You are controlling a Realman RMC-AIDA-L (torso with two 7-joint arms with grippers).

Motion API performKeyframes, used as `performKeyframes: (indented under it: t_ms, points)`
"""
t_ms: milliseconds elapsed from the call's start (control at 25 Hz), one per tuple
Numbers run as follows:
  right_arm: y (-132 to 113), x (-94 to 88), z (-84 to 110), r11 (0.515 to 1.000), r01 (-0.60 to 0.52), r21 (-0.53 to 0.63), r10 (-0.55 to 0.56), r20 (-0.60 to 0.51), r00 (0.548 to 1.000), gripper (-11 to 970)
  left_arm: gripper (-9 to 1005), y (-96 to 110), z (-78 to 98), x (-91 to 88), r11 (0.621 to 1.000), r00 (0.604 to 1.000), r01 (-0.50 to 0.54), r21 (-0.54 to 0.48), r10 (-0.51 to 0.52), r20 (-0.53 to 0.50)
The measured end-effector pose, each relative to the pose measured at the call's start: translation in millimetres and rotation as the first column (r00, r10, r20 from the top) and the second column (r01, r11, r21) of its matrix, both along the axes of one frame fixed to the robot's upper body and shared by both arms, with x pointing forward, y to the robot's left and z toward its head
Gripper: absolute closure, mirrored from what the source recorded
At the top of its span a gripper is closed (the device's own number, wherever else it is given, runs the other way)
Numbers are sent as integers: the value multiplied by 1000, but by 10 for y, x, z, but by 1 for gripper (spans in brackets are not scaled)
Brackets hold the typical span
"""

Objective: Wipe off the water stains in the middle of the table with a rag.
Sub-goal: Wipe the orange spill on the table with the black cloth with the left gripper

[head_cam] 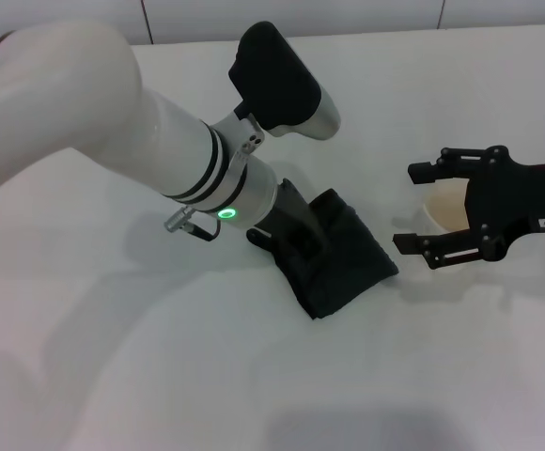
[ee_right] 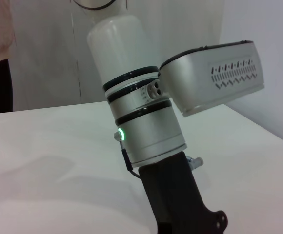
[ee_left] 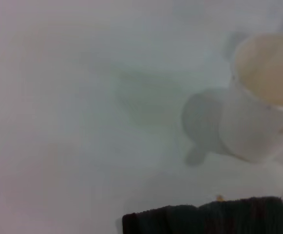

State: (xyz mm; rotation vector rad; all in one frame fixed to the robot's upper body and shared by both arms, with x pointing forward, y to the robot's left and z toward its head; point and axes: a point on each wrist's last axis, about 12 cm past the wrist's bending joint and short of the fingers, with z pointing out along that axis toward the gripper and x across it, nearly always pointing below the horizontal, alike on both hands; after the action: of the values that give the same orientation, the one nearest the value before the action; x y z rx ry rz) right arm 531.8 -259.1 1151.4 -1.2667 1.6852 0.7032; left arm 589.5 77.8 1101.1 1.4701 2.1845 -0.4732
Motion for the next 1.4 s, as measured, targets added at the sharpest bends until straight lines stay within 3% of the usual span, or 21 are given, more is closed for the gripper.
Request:
performKeyframes:
  t_ms: [320, 680, 920, 1040, 1400]
  points:
    - [-7, 1, 1, 1000, 2, -2, -2, 1, 1000, 84, 924, 42, -14, 35, 999, 999, -29, 30, 29, 15]
    - [-12, 2, 0, 1000, 3, -3, -3, 1, 1000, 84, 926, 88, 37, 218, 974, 970, -228, -8, 227, 89]
    - [-12, 2, -1, 1000, 3, -4, -3, 0, 1000, 84, 927, 128, 71, 290, 955, 950, -296, -9, 295, 107]
    - [-12, 2, -1, 1000, 3, -5, -3, 0, 1000, 84, 926, 124, 81, 295, 957, 951, -290, -6, 289, 111]
    - [5, 24, 7, 1000, 3, -9, -2, 6, 1000, 84, 925, -89, 45, 161, 991, 984, -94, 98, 77, 160]
